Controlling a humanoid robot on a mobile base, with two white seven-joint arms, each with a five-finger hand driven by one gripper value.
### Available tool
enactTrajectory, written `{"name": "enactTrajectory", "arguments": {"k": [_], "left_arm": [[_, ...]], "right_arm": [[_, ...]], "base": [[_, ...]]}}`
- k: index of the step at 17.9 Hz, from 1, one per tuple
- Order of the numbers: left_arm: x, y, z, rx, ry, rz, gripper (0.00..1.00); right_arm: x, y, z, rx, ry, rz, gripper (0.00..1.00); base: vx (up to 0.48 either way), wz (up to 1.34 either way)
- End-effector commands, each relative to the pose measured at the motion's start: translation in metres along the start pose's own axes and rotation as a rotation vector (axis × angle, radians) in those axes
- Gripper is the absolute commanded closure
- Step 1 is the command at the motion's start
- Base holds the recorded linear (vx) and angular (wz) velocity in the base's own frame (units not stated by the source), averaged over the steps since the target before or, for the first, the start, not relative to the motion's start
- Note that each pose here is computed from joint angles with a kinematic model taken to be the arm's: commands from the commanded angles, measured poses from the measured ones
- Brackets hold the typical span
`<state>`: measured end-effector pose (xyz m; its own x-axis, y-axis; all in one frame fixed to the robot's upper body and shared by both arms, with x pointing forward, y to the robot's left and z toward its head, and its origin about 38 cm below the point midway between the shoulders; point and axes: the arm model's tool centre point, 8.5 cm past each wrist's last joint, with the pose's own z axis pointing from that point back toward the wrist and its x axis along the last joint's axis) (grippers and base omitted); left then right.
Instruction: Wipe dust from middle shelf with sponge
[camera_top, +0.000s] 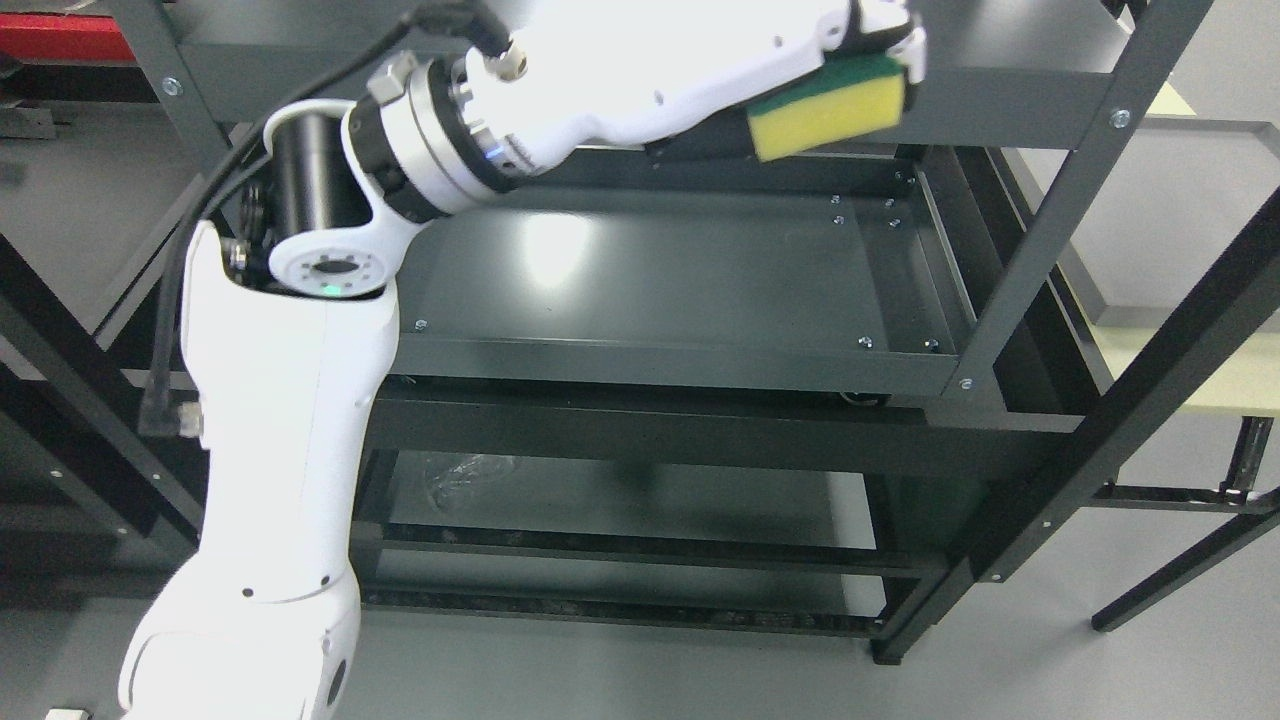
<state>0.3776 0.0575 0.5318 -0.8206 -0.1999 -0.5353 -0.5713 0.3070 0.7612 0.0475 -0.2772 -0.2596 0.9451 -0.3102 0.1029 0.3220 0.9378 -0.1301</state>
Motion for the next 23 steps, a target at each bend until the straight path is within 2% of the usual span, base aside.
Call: {"name": "enactTrajectory", "arguments": {"k": [1, 3, 7, 13, 16, 23], "left_arm": [[-0.001, 0.012, -0.077, -0.256, -0.125, -0.209, 0.98], [-0.019, -0.006, -0.076, -0.357, -0.064, -0.236, 0.98], [-0.030, -0.036, -0.070, -0.470, -0.032, -0.247, 0.98], [-0.021, -0.078, -0.041, -0.520, 0.015, -0.208, 0.98], [-0.018, -0.078, -0.030, -0.490, 0.036, -0.193, 0.98], [-0.071, -0.045, 0.056, -0.487, 0.263, -0.210, 0.97]], "right_arm": [[0.002, -0.010, -0.001, -0.014, 0.052, 0.003, 0.00], [0.002, -0.010, -0.001, -0.014, 0.050, 0.003, 0.00], [0.002, -0.010, -0.001, -0.014, 0.050, 0.003, 0.00], [0.002, -0.010, -0.001, -0.016, 0.050, 0.003, 0.00], [0.002, -0.010, -0.001, -0.014, 0.050, 0.003, 0.00], [0.002, -0.010, -0.001, -0.014, 0.050, 0.003, 0.00]], "base": [[0.020, 0.00], [0.000, 0.00], [-0.002, -0.03], [0.000, 0.00], [0.000, 0.00], [0.000, 0.00]]}}
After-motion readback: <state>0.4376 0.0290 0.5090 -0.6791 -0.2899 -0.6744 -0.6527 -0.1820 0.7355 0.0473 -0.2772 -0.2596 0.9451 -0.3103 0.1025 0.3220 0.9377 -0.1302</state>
